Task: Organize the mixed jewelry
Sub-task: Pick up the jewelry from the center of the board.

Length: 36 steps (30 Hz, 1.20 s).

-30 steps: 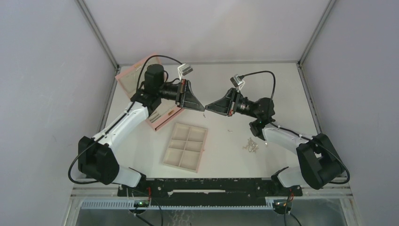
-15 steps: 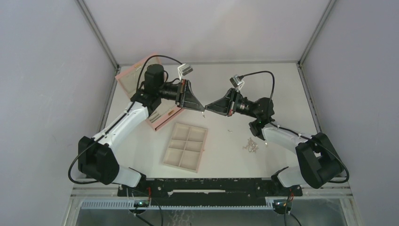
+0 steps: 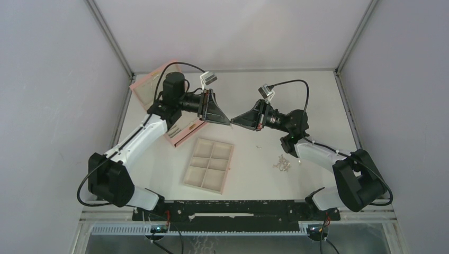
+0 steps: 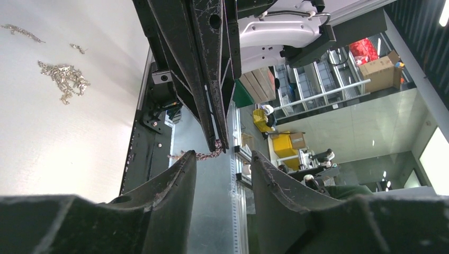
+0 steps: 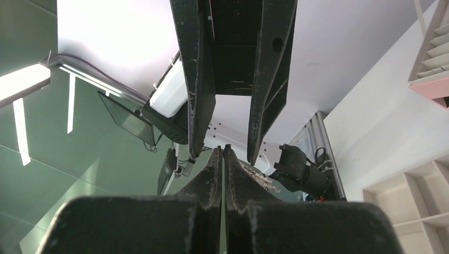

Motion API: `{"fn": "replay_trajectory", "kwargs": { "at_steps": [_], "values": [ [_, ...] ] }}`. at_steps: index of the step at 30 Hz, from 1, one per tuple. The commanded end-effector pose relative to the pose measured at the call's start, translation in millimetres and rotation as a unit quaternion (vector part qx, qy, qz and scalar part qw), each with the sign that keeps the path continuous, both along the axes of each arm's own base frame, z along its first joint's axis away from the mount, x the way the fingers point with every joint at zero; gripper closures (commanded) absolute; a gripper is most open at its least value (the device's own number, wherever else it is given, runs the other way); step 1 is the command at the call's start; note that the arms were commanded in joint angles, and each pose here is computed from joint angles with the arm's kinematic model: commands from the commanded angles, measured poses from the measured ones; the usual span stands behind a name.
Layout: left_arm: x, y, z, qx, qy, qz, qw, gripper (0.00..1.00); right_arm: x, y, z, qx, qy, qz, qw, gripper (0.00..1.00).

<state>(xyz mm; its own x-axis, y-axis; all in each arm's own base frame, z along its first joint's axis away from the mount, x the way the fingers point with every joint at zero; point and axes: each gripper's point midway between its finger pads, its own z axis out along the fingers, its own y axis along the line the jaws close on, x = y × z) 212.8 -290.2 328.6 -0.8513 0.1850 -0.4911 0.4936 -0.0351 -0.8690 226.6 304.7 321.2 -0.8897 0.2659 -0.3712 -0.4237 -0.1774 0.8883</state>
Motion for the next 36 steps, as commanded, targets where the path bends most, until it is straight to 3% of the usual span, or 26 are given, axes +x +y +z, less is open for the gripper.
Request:
{"fn": "replay_trajectory", "kwargs": {
  "at_steps": [1,9,16,20,25,31,36],
  "values": [
    [5,0,12,-0.009,-0.018,0.004,1.0,0.53,-6,-3,27,0.024,-0.052,0.001,0.998,0.99],
    [7,0,15,-0.015,-0.061,0.02,0.998,0.51,-11,-2,31,0.004,-0.072,-0.001,0.997,1.0],
    [5,14,32,-0.033,-0.143,0.041,0.988,0.49,-9,-11,15,-0.166,-0.152,-0.042,0.974,1.0],
    [11,30,36,-0.033,-0.195,0.085,0.977,0.48,-6,-26,18,-0.193,-0.17,-0.056,0.965,1.0],
    [25,32,35,-0.018,-0.289,0.163,0.943,0.41,-8,-36,18,-0.22,-0.184,-0.056,0.956,1.0],
    [10,13,43,-0.044,-0.437,0.152,0.885,0.38,-15,-42,25,-0.244,-0.242,-0.051,0.938,1.0],
    [-1,6,40,-0.079,-0.482,0.14,0.861,0.37,-29,-45,36,-0.231,-0.293,-0.039,0.927,1.0]
  ]
}}
